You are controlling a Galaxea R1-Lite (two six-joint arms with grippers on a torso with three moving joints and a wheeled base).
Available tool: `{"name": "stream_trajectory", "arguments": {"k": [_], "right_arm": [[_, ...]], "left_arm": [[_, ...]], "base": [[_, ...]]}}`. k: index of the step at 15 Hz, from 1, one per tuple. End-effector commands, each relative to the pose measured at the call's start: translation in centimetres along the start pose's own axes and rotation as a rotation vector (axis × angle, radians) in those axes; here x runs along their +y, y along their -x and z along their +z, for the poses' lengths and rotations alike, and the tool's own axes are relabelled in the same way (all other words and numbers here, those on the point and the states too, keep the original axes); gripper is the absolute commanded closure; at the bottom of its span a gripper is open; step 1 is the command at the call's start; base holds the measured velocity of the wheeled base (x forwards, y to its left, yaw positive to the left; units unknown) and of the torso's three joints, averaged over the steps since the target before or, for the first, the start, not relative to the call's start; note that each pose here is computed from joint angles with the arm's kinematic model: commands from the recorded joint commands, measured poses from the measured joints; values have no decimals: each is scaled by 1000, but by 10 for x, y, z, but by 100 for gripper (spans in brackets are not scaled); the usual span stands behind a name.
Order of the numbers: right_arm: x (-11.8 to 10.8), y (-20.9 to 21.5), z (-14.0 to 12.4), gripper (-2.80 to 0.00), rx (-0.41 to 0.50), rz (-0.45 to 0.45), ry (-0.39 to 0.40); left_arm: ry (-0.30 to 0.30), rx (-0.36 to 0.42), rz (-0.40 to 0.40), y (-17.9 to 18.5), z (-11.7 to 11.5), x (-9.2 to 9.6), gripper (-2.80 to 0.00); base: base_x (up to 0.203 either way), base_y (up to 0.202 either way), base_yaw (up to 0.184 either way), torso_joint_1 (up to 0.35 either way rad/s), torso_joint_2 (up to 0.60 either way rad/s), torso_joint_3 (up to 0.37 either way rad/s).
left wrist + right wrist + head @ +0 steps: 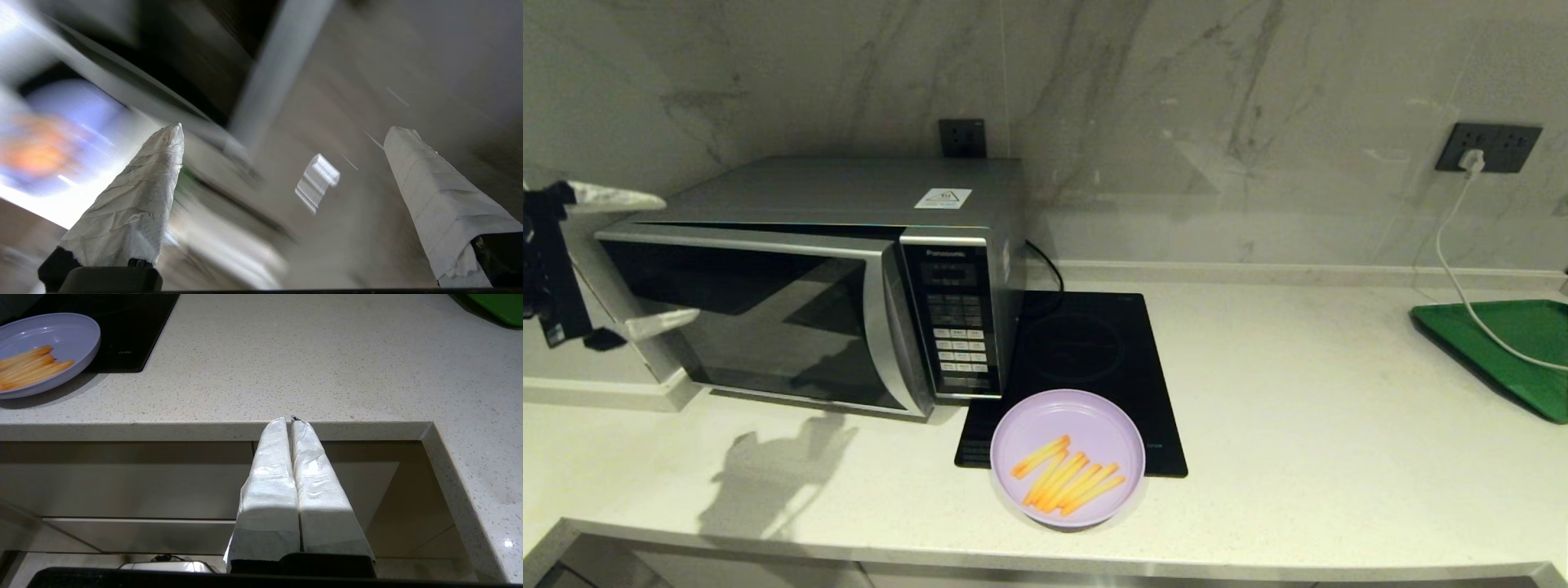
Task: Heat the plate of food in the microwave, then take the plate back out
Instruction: Open the microwave oven
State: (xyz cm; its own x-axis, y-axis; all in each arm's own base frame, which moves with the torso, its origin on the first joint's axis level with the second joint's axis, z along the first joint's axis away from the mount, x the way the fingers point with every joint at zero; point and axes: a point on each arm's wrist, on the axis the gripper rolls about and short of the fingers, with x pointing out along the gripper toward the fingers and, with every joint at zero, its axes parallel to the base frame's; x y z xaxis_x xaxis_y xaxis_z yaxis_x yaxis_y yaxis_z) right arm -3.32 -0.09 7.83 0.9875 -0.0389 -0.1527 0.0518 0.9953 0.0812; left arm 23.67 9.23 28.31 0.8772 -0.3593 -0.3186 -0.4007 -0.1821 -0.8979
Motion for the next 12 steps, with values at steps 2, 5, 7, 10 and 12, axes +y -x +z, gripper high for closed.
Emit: {"name": "stream_trajectory", "arguments": {"k": [2, 5, 7, 10, 12], "right_arm": [[0, 0, 0, 0, 2, 1, 0], [0, 0, 0, 0, 2, 0, 0], [0, 0, 0, 0, 2, 0, 0], [0, 0, 0, 0, 2, 0, 0], [0, 0, 0, 0, 2, 0, 0]], "left_arm": [[-784, -282, 390, -2, 19, 24, -280], [-1393, -387, 592, 7, 15, 18, -280], [-1610, -459, 446, 5, -14, 4, -280], [-1864, -568, 186, -6, -45, -11, -280], [-1957, -634, -30, -32, -62, -19, -280]], "base": [[0, 0, 0, 0, 0, 0], [0, 0, 0, 0, 0, 0], [0, 0, 0, 0, 0, 0], [0, 0, 0, 0, 0, 0], [0, 0, 0, 0, 0, 0]]}}
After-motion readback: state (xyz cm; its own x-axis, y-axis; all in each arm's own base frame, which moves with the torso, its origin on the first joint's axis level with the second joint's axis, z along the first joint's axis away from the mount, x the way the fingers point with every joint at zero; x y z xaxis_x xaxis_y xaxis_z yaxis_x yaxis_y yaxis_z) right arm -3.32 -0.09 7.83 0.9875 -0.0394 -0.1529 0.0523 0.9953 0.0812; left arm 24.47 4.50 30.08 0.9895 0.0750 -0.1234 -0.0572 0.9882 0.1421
